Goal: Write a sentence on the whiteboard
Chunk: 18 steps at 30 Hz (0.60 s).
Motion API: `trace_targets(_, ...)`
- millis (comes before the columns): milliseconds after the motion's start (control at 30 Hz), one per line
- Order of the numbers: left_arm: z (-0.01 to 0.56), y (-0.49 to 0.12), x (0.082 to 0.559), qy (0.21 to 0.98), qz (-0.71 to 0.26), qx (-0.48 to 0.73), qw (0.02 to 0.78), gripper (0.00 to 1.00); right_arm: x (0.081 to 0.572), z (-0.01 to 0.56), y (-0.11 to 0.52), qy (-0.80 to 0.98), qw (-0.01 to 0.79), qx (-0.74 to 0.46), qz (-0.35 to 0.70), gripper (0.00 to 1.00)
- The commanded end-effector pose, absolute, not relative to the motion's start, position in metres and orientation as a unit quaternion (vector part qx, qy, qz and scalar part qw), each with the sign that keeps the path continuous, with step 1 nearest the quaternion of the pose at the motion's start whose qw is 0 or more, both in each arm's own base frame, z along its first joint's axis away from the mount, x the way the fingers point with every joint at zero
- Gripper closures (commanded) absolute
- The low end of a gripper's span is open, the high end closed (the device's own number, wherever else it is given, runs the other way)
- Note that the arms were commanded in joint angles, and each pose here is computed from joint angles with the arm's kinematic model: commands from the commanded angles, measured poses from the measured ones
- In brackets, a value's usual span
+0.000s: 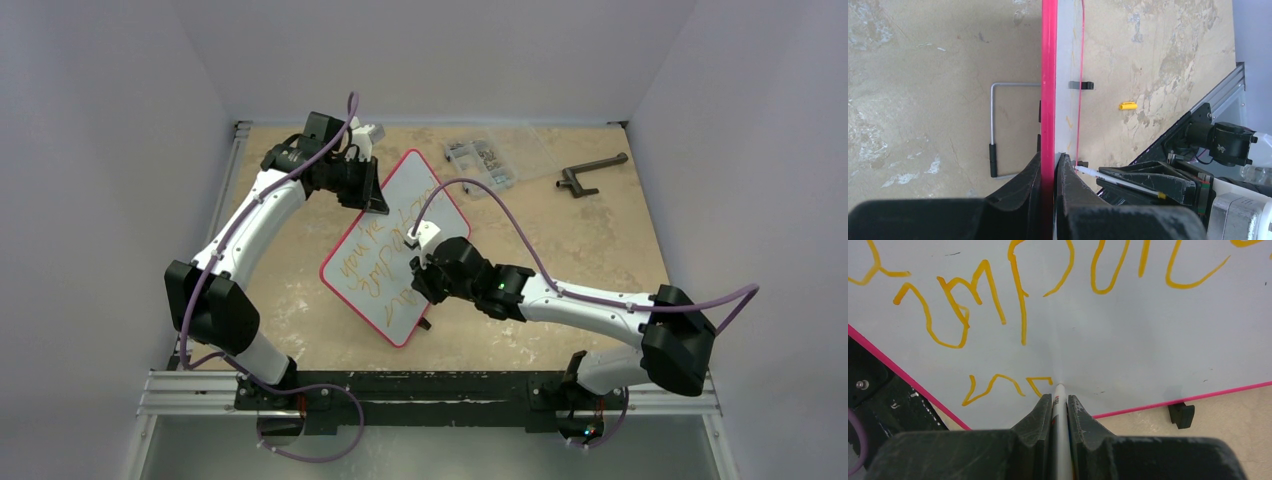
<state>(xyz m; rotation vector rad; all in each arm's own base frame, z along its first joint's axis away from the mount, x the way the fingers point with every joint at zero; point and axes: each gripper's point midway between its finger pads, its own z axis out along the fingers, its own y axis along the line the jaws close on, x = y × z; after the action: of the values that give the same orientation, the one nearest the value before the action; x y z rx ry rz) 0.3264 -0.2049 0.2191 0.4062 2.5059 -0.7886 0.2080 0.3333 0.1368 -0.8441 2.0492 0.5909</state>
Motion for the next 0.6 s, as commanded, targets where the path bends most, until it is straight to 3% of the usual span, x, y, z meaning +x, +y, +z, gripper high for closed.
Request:
trace_targets(0,0.206,-0.170,0.342,0.934,-0.187,0.145,0.269,1.00,0.225,0.198,0.365,0.758,0.490,-0.309,0.299,1.00)
trace_targets(567,0.207,-0.168,0.342,0.934,-0.182,0.143,0.271,1.00,0.209,0.212,0.344,0.741,0.505,-0.301,0.324,1.00)
